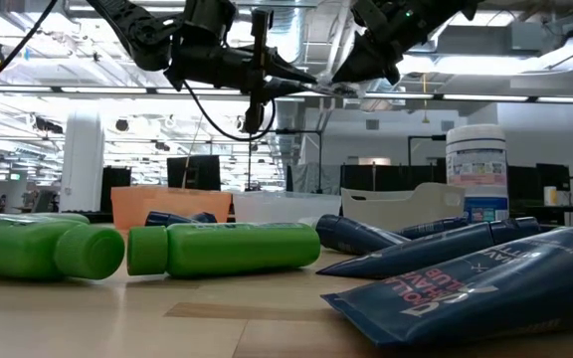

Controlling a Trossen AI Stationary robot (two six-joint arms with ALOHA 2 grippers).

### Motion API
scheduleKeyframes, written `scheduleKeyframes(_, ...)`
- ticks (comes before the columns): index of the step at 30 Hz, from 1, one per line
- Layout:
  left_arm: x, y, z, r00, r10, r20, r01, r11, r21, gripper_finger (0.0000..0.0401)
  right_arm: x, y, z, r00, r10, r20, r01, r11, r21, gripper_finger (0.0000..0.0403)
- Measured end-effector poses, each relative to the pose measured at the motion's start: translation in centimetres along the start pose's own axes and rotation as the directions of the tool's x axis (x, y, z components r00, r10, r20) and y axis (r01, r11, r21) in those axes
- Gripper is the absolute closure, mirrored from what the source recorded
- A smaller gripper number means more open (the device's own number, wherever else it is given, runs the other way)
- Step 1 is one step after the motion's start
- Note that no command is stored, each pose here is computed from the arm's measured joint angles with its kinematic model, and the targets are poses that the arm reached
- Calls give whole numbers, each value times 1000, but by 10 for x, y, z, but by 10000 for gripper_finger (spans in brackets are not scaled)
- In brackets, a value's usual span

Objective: Pick & Place Travel size toiletries
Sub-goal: Put the hairbrush into the orange bin

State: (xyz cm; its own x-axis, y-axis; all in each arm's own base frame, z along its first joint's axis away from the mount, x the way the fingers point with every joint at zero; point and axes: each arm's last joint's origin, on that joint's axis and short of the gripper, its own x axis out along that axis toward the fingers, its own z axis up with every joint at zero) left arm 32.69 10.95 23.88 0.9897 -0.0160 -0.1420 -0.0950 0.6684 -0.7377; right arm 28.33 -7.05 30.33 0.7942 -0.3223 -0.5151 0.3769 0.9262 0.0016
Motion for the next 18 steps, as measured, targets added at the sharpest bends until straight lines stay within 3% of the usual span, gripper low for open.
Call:
scheduleKeyframes(11, -14, 16, 19, 1000, 19, 7, -19, 1000, 2, 385, -43, -8, 18, 986, -3, 165, -1, 1000, 23, 192)
scheduleKeyframes(15, -35, 25, 32, 992, 128, -2, -128, 991, 47, 385, -63, -14, 22, 977, -18, 214, 10, 999, 40, 171)
scheduleKeyframes(18, -59, 29, 41, 965, 264, 0, -263, 961, 91, 385, -74, -16, 24, 969, -24, 245, 13, 999, 48, 176)
